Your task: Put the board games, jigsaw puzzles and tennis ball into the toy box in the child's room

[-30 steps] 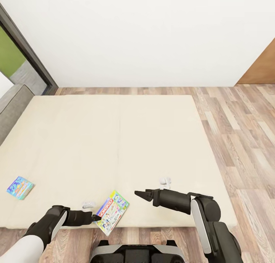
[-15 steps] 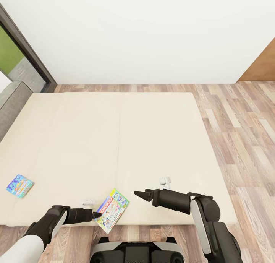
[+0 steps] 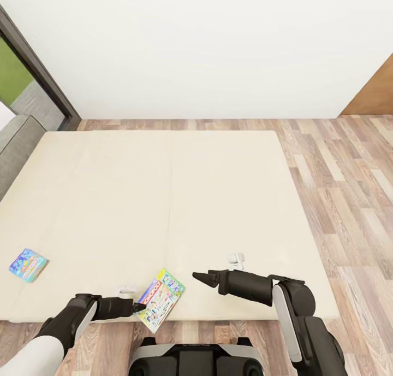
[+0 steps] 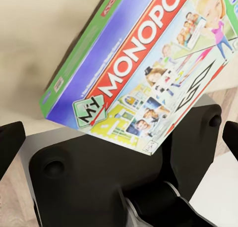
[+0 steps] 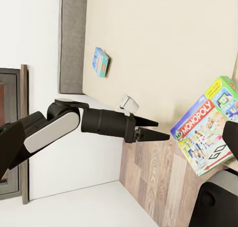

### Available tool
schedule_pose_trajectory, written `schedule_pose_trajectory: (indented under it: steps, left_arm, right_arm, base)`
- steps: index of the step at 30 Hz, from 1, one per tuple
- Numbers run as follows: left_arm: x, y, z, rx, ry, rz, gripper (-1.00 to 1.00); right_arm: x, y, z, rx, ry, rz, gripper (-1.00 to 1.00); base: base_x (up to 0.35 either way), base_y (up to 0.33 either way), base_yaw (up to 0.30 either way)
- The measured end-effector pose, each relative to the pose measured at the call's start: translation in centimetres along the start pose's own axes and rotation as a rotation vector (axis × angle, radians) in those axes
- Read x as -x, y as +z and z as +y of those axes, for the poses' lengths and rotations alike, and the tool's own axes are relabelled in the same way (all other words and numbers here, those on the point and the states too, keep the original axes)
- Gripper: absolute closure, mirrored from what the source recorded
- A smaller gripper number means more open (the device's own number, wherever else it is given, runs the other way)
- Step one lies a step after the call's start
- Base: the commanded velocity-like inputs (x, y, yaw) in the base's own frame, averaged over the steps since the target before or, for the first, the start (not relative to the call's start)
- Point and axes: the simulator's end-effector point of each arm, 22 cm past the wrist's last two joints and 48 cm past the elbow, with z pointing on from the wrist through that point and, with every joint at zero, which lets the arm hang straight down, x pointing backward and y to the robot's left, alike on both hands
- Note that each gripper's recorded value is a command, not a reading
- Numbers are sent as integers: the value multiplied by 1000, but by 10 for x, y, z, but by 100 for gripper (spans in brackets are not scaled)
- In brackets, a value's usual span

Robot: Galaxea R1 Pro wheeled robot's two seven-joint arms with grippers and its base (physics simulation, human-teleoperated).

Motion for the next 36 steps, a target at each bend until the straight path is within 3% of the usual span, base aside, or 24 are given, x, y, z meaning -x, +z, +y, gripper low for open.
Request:
schedule_pose_trajectory:
  steps: [19,36]
  left_arm:
    - [8,-1,12,47,22,-37,-100]
    - [8,7,12,50,33,-45,-100]
  right_arm:
    - [-1,0,1,8,4,1,-100]
    - [-6,3,-7,6,23,12,-100]
  base:
    - [0,0,0]
    - [0,0,0]
